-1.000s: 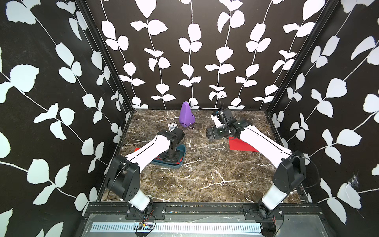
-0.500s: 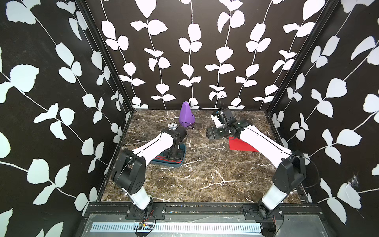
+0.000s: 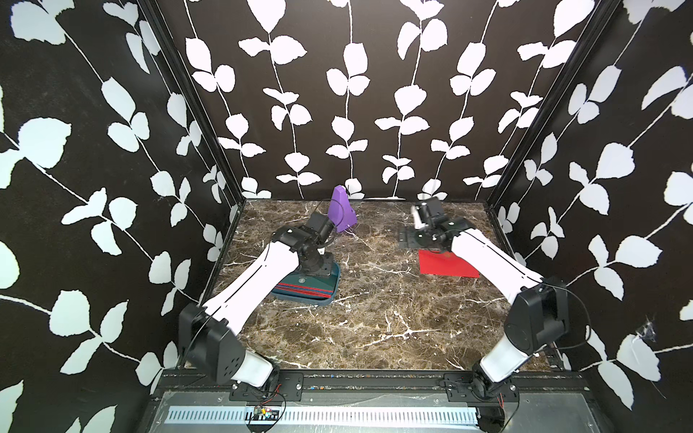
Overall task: Put the sealed envelopes into the storage box
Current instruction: Move the envelope to the center of the board, then pick up the envelope from the center of the board.
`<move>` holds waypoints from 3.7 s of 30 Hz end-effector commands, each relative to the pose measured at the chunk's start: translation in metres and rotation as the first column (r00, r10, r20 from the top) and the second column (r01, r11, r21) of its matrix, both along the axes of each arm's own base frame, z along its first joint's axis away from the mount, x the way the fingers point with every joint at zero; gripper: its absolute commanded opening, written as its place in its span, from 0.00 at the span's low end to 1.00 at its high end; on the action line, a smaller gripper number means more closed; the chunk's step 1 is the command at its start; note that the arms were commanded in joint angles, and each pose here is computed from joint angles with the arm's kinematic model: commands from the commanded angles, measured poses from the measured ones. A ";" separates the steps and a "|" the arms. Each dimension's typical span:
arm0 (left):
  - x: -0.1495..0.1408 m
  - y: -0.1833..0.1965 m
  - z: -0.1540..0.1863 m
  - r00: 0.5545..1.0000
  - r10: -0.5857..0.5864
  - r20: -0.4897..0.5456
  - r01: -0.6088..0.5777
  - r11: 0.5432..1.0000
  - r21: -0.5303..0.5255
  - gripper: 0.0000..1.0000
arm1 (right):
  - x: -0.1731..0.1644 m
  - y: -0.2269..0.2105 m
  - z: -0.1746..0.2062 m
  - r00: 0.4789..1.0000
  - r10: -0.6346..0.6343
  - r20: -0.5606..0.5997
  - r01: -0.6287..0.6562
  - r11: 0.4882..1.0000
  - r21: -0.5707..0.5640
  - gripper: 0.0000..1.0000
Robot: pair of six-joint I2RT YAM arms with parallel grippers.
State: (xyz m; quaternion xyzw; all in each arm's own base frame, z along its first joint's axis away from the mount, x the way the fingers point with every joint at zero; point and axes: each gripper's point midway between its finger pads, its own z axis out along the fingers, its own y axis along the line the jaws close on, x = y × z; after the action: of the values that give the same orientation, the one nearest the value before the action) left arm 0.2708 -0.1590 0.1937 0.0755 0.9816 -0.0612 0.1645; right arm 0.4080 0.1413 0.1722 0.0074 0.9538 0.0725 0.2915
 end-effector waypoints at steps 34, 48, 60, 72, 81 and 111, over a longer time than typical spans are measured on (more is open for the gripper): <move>-0.006 -0.084 -0.028 0.995 -0.075 0.065 0.074 0.997 0.013 0.43 | 0.050 -0.086 -0.066 0.981 -0.155 -0.116 0.163 0.984 0.070 0.40; -0.007 -0.082 -0.036 0.997 -0.064 0.050 0.063 0.998 0.021 0.43 | 0.063 -0.114 -0.117 0.963 -0.155 -0.219 0.155 0.988 -0.017 0.22; 0.015 -0.090 -0.031 0.995 -0.054 0.079 0.049 0.997 0.064 0.45 | 0.028 -0.068 -0.151 0.952 0.018 -0.307 0.017 0.994 0.111 0.19; 0.047 -0.148 -0.044 0.996 -0.086 0.008 0.087 0.994 -0.062 0.49 | -0.060 0.043 -0.150 0.899 0.280 -0.337 -0.235 0.957 0.169 0.18; 0.037 -0.171 -0.076 0.996 -0.048 -0.081 0.031 0.980 -0.195 0.51 | -0.069 0.035 -0.085 0.966 0.186 -0.181 -0.171 0.981 0.095 0.68; -0.002 -0.204 -0.158 0.954 0.173 -0.247 -0.263 0.878 -0.401 0.61 | -0.041 -0.041 -0.143 0.929 0.043 -0.368 0.034 0.979 0.200 0.85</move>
State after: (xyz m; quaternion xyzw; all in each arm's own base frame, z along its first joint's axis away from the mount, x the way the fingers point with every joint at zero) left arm 0.2693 -0.3573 0.0333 -0.0752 0.9637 -0.2438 0.0783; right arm 0.3711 0.0916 0.0326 0.0540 0.9817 0.1397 0.1175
